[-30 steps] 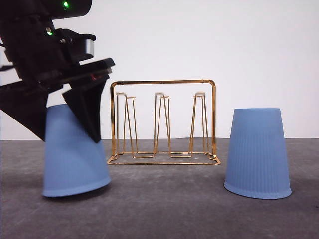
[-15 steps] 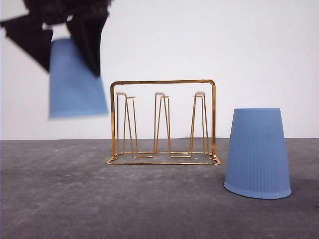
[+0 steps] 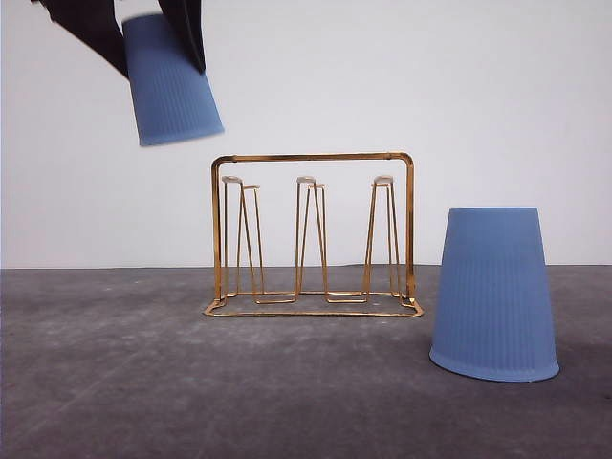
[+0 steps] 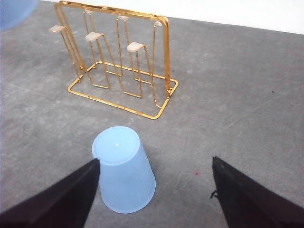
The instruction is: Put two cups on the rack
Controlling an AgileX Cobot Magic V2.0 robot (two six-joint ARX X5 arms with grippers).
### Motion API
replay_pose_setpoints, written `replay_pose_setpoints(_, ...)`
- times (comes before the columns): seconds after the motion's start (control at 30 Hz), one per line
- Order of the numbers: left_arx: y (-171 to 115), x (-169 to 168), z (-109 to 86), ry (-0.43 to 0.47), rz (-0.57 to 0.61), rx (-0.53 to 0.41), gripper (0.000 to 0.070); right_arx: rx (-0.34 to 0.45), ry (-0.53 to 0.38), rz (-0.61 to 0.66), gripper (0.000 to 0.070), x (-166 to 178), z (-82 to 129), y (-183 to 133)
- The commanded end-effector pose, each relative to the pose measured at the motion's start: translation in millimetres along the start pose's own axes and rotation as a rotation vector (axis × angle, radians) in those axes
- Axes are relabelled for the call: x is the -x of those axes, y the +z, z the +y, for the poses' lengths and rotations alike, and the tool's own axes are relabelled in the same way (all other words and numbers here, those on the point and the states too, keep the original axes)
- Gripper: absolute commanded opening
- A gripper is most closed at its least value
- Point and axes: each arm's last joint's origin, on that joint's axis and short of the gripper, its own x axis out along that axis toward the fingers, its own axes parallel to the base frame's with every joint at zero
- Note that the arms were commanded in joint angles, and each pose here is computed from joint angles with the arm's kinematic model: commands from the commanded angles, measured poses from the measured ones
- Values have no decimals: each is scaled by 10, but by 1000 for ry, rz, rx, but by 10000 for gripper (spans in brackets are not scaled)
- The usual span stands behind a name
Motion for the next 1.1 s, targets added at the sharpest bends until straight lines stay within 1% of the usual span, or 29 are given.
replay_pose_setpoints(0.0, 98, -47, -36, -8, -26, -26, 388, 9, 1, -19, 480, 16, 7, 40)
replay_pose_setpoints(0.13, 146, -222, -66, -12, -44, -28, 388, 10, -8, -19, 480, 16, 4, 40)
replay_pose_setpoints(0.23, 150, -362, -83, -13, -34, -28, 388, 10, -24, -19, 480, 16, -1, 40)
replay_pose_setpoints(0.4, 102, -639, -114, -34, 31, -32, 389, 13, -30, -19, 480, 16, -2, 40)
replay_pose_setpoints(0.6, 20, -993, -139, -23, 103, -38, 390, 13, -31, -19, 480, 16, -2, 40)
replay_pose_setpoints(0.77, -55, -1220, -154, -25, 157, -42, 397, 13, -30, -19, 480, 16, -2, 40)
replay_pose_setpoints(0.8, -69, -1255, -160, -37, 168, -41, 407, 13, -30, -19, 480, 16, -2, 40)
replay_pose_setpoints(0.83, -80, -1283, -165, -50, 177, -40, 437, 13, -30, -19, 480, 16, -2, 40)
replay_pose_setpoints(0.9, -99, -1329, -174, -70, 191, -38, 518, 12, -30, -20, 480, 16, -2, 40)
replay_pose_setpoints(0.97, -103, -1335, -177, -78, 195, -38, 571, 12, -30, -19, 480, 16, -2, 40)
replay_pose_setpoints(1.07, -94, -1315, -179, -79, 193, -39, 576, 12, -30, -19, 480, 16, -2, 40)
